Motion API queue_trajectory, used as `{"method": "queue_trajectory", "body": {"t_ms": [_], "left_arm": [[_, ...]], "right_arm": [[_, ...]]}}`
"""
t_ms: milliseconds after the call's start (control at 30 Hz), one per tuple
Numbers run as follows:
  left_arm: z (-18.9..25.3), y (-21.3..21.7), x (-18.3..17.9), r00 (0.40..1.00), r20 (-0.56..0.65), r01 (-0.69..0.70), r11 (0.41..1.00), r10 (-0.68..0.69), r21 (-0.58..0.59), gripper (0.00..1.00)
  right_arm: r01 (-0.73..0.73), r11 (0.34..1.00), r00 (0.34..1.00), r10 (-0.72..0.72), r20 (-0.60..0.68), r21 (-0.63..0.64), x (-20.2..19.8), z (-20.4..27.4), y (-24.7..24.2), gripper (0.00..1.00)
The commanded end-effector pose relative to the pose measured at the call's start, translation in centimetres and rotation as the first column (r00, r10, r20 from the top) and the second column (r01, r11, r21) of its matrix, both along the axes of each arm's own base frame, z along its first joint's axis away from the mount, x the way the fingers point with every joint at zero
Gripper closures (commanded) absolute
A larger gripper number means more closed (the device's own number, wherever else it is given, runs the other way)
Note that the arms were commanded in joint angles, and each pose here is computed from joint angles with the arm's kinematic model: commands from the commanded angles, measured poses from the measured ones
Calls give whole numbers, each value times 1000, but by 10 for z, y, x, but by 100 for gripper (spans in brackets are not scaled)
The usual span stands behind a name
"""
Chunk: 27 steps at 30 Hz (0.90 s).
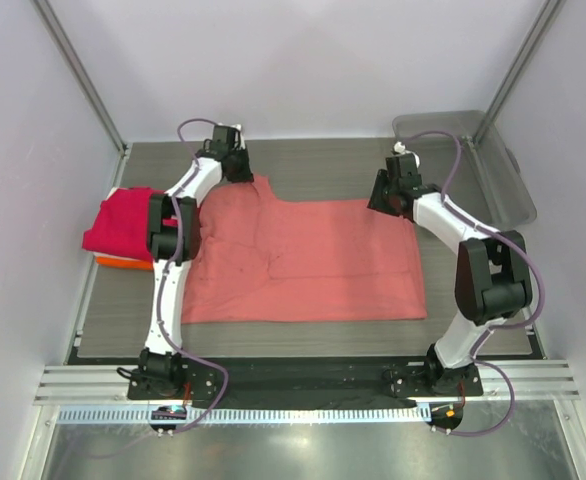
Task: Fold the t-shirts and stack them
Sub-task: Fold the tshirt
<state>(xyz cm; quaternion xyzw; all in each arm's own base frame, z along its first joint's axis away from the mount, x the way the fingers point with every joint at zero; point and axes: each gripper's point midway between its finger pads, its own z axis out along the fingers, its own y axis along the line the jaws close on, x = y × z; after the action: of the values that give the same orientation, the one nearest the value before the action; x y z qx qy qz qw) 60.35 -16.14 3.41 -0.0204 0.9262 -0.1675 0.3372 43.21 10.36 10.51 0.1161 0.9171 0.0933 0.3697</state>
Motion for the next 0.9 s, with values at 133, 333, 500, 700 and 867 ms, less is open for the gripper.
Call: {"method": "queue_trajectory", "body": {"t_ms": [133, 333, 500, 700, 867], "left_arm": [[77, 3, -2, 987, 156, -16, 999, 24, -50, 100], [86, 16, -19, 980, 188, -61, 998, 64, -17, 100], [100, 31, -30, 969, 226, -108, 994, 98, 31, 100], [88, 60, -36, 965, 198, -202, 969, 173, 138, 100], [75, 86, -40, 959, 142, -267, 947, 243, 179, 100]], "right_arm": [[125, 985, 992, -125, 3, -121, 39, -5, -23, 60], [188, 954, 980, -196, -12, -232, 69, -17, -41, 62], [201, 937, 975, -218, -30, -284, 85, -29, -46, 58], [227, 915, 969, -245, -14, -334, 98, -28, -53, 52], [237, 898, 964, -263, -22, -370, 105, -36, -58, 52]]}}
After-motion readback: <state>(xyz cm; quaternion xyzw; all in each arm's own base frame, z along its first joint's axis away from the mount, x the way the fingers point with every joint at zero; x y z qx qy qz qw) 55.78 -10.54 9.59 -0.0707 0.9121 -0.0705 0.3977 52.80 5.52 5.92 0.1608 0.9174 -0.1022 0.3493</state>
